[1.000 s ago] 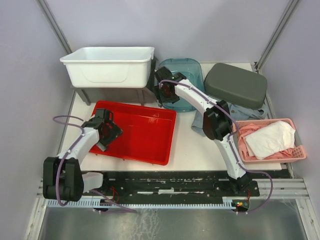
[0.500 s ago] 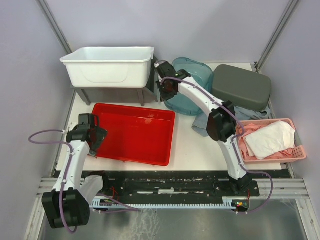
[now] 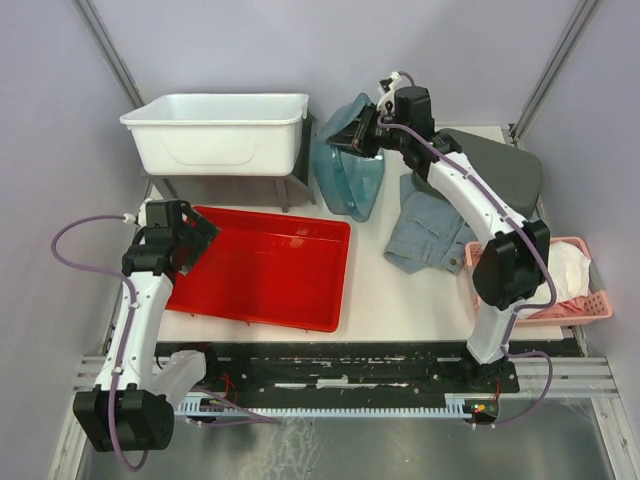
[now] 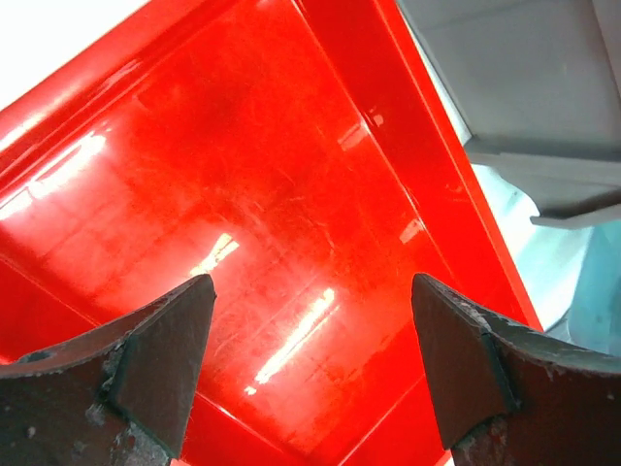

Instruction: Turn the large container upside down

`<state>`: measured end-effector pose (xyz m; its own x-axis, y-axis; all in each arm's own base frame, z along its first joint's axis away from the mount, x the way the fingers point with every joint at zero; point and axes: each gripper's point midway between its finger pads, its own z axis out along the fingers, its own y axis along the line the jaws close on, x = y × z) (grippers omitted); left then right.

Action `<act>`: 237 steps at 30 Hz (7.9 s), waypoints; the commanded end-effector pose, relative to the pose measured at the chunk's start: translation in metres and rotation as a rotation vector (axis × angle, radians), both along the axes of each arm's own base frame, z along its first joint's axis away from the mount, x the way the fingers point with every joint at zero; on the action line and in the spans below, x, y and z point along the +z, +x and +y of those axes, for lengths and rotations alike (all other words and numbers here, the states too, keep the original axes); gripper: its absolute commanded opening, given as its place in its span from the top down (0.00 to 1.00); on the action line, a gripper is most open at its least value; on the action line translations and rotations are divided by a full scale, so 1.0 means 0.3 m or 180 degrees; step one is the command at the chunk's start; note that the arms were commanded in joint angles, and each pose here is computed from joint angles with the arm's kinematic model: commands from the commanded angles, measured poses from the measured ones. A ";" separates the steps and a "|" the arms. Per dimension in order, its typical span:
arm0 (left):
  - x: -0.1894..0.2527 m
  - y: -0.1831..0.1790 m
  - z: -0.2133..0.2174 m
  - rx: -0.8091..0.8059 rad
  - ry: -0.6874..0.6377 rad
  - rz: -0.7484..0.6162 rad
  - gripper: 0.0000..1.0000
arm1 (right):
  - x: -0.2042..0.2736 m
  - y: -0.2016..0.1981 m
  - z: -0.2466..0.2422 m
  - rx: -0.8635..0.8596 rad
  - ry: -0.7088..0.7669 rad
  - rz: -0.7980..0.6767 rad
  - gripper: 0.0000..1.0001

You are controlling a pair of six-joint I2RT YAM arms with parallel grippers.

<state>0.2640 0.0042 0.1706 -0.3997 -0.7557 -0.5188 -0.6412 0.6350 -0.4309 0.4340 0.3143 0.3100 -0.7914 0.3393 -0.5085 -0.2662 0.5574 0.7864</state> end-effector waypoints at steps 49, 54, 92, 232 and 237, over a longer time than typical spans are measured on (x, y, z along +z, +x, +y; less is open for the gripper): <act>0.150 0.105 -0.128 -0.0721 -0.0040 -0.0477 0.11 | -0.491 -0.209 -0.681 -0.1239 -0.1234 0.1319 0.01; 0.155 0.106 -0.132 -0.0743 -0.0038 -0.0489 0.11 | -0.508 -0.254 -0.719 -0.1162 -0.1547 0.1328 0.01; 0.235 0.096 -0.147 -0.0893 0.0148 -0.0539 0.11 | -0.783 0.168 -0.297 -0.1104 -0.1823 0.0992 0.77; 0.825 0.096 -0.315 -0.1253 -0.0055 -0.1487 0.01 | -0.177 -1.135 0.179 0.3647 -0.1511 -0.1358 0.98; 1.071 0.072 -0.340 -0.1302 -0.0248 -0.2253 0.01 | 0.017 -1.146 0.203 0.3682 -0.0511 -0.0498 0.98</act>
<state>0.2925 -0.0856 0.4263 -0.3549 -0.6149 -0.7043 -0.1060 0.7749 -0.6231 0.1098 0.3692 0.2565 -0.3413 -0.6817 -0.6471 -0.9229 0.1124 0.3683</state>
